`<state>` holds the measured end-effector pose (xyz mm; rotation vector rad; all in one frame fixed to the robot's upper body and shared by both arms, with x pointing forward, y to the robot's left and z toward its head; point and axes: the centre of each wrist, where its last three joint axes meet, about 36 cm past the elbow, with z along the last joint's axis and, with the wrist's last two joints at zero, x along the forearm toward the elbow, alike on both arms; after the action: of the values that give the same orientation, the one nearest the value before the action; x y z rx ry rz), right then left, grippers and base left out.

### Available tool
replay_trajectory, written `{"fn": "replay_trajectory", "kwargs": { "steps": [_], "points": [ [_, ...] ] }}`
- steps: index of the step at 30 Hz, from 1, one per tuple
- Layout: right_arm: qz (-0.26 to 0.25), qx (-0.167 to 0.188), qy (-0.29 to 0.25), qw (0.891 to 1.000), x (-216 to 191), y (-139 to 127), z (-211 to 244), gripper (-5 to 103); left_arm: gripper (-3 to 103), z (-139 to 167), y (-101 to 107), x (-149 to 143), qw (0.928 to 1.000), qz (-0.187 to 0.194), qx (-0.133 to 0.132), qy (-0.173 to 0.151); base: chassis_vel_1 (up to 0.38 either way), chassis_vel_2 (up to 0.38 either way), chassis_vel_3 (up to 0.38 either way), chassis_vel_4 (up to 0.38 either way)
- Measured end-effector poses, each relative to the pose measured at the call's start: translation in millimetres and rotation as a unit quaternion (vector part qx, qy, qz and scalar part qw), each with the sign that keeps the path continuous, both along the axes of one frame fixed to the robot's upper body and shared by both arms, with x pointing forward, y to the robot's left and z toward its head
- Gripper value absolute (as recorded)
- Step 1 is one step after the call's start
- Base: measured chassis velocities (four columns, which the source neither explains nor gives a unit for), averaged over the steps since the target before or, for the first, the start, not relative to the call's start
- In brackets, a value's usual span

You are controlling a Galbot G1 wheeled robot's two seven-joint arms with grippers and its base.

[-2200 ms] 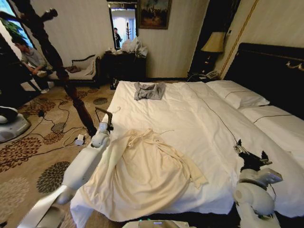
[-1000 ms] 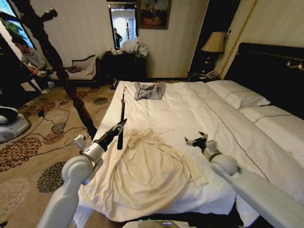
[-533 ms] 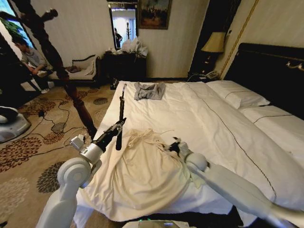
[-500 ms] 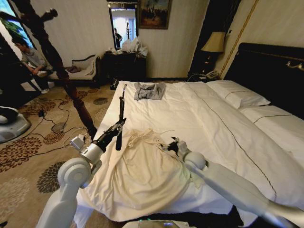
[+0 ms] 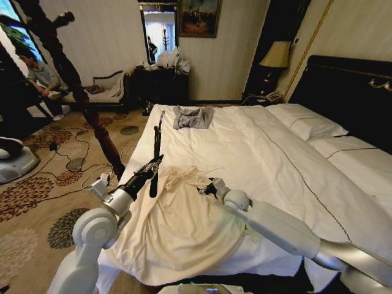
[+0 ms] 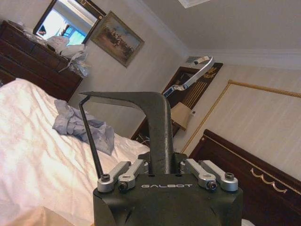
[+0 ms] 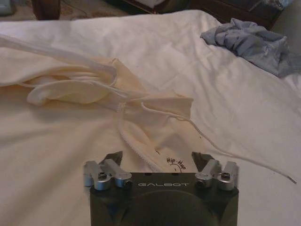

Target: Pick up the clothes from the bed and hang them on the clothes hanger.

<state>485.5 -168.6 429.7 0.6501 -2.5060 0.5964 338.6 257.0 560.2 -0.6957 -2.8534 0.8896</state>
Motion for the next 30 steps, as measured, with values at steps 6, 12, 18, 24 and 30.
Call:
{"fn": "replay_trajectory", "kwargs": {
  "steps": [6, 12, 18, 24, 30],
  "points": [
    [-0.015, -0.021, 0.015, 1.000, 7.4, 10.7, -7.3, 62, 23, 2.8, 2.5, -2.0, 1.0000, 0.003, 0.001, -0.004, 0.000, 0.000, 0.000, 0.000],
    [-0.020, -0.034, 0.017, 0.999, 16.5, 16.9, -16.3, 54, 23, 4.0, 4.3, -3.3, 1.0000, 0.006, -0.001, -0.004, 0.000, 0.000, 0.000, 0.000],
    [-0.021, -0.047, 0.012, 0.999, 18.5, 16.8, -22.2, 45, 23, 4.0, 4.2, -3.3, 1.0000, 0.006, -0.004, -0.004, 0.000, 0.000, 0.000, 0.000],
    [-0.023, -0.049, -0.003, 0.999, 18.9, 13.8, -28.6, 24, 23, 2.4, 2.8, -2.0, 0.9999, 0.006, -0.009, -0.003, 0.000, 0.000, 0.000, 0.000],
    [-0.026, -0.041, -0.020, 0.999, 21.8, 13.6, -32.8, 3, 23, -0.6, 2.0, -1.4, 0.9999, 0.007, -0.012, 0.002, 0.000, 0.000, 0.000, 0.000]
  ]
}}
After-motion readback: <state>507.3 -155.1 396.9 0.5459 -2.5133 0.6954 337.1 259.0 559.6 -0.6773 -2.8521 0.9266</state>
